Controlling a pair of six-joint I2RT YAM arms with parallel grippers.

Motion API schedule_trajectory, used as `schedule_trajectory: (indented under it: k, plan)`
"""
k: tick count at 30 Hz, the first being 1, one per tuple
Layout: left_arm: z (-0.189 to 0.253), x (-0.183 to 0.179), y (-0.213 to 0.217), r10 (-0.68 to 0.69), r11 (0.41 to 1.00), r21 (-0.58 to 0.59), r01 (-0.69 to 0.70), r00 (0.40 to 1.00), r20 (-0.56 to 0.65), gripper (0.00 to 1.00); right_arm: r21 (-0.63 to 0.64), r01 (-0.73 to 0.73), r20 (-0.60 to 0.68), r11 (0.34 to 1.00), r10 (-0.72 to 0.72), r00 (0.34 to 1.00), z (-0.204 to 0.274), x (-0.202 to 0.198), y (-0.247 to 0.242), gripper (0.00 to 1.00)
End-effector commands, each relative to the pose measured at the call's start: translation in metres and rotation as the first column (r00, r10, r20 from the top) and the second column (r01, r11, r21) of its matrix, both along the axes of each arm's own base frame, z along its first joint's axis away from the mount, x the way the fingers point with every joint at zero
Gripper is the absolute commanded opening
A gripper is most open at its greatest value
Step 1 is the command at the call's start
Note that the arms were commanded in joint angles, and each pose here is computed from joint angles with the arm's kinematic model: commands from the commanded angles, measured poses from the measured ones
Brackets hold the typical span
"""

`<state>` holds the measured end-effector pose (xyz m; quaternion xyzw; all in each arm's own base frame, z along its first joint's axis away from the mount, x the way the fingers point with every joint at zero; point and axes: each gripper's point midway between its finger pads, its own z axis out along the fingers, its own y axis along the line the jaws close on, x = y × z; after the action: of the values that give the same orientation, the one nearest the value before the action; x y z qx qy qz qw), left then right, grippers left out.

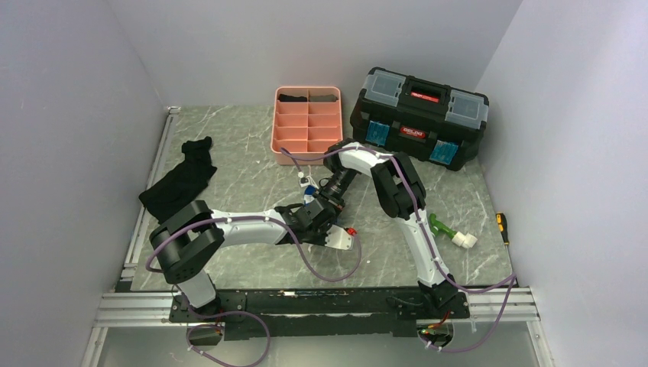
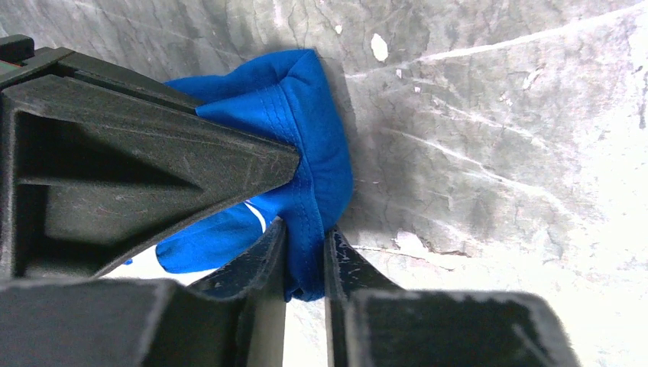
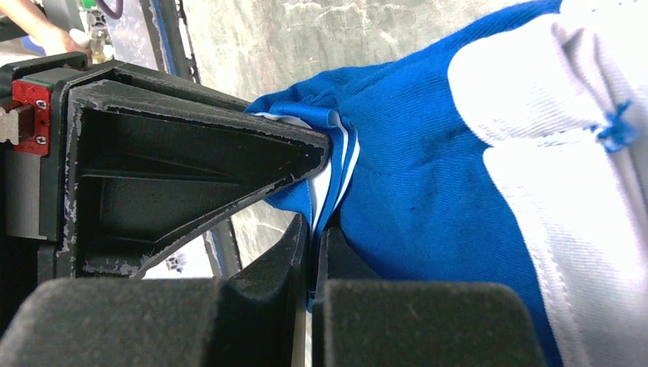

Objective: Roll the underwear
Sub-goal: Roll the underwear to the center of the board.

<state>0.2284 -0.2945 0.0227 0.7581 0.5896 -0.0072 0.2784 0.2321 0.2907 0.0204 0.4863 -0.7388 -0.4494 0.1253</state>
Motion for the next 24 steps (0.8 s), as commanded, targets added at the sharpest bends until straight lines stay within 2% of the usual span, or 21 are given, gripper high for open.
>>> schedule_trajectory:
  k: [1,6,10,17,24]
  plan:
    - [-0.026,-0.018,0.014,0.005,0.998,0.068,0.003,0.993,-0.114,0.13,0.016,-0.032,0.046,0.999,0.031,0.998,-0.016,0.005,0.002,0.01]
    - [-0.033,-0.019,0.020,0.001,0.995,0.102,0.011,0.993,-0.120,0.00,0.023,-0.027,0.047,0.999,0.026,0.999,-0.012,0.005,0.002,0.07]
    - [-0.038,-0.022,0.025,-0.002,0.992,0.121,0.021,0.988,-0.152,0.00,0.028,-0.021,0.047,0.999,0.020,0.999,-0.010,0.007,0.002,0.13]
    - [-0.037,-0.025,0.028,0.002,0.992,0.127,0.026,0.976,-0.216,0.00,0.045,-0.002,0.062,0.999,-0.001,0.998,0.002,0.012,0.002,0.31]
    - [-0.036,-0.026,0.031,0.003,0.992,0.122,0.028,0.969,-0.246,0.00,0.058,0.021,0.084,0.998,-0.025,0.996,0.016,0.020,-0.003,0.45]
